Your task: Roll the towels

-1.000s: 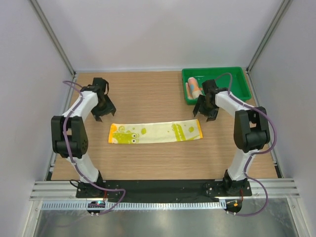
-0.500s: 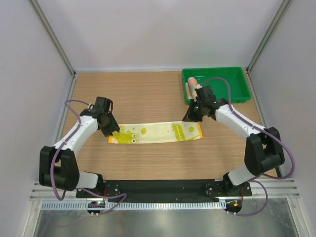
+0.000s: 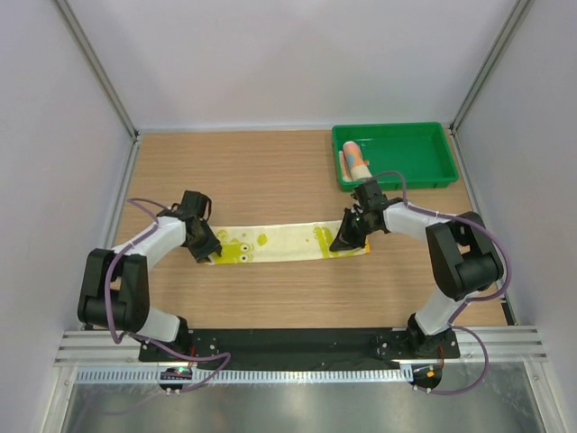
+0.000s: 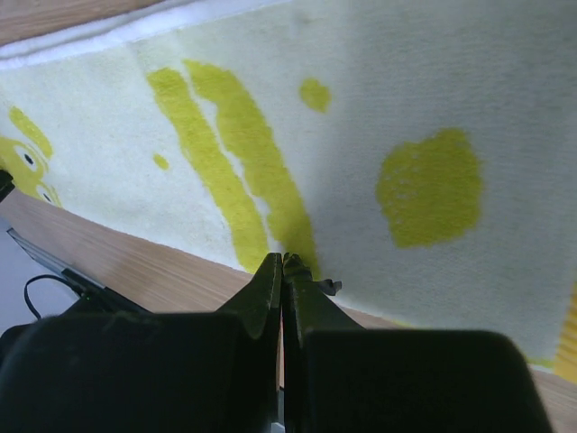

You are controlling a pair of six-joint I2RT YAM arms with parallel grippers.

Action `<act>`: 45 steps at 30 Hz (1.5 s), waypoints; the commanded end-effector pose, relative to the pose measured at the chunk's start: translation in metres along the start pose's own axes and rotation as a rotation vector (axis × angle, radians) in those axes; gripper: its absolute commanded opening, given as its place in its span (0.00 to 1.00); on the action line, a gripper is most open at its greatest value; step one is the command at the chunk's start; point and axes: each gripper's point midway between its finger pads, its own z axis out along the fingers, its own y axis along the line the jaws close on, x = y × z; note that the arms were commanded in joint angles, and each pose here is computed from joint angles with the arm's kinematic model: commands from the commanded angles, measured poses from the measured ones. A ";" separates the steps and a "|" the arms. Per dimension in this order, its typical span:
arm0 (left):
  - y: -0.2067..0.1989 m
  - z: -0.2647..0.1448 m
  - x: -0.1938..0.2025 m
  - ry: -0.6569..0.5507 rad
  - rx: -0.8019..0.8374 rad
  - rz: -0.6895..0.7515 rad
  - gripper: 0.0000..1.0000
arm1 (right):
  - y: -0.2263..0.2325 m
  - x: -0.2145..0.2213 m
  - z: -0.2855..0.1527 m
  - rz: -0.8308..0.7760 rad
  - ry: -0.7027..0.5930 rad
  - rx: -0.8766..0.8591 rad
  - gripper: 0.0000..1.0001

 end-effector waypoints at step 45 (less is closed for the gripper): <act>0.022 0.017 -0.004 -0.034 -0.103 0.001 0.33 | 0.271 0.118 0.127 -0.381 0.378 -0.613 0.01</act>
